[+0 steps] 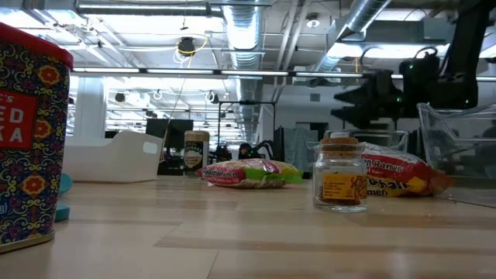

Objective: Pick & Place Food Item
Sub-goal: Put the blue noodle pack into the bottom transparent bin

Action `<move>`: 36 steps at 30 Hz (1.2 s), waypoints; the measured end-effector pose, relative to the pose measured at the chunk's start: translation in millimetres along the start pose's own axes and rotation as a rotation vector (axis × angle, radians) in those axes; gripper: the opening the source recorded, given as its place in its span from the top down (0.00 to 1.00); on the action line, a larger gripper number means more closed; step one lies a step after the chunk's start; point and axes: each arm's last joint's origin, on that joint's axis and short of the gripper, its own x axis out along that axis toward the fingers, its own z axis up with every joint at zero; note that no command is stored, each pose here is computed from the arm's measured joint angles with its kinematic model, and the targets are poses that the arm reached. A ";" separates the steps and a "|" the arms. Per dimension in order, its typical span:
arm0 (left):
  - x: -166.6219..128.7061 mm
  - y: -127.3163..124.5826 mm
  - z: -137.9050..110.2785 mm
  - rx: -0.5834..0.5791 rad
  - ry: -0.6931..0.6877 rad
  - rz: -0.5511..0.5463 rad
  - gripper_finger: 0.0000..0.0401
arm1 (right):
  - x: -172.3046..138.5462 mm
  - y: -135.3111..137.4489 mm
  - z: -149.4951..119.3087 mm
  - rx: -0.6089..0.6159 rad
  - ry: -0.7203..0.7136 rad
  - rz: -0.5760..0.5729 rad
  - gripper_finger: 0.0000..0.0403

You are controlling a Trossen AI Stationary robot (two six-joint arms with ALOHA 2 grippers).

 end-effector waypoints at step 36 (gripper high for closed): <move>3.7 9.8 -17.7 0.225 0.159 0.055 0.35 | -21.5 145.3 208.2 0.309 -0.258 0.506 0.22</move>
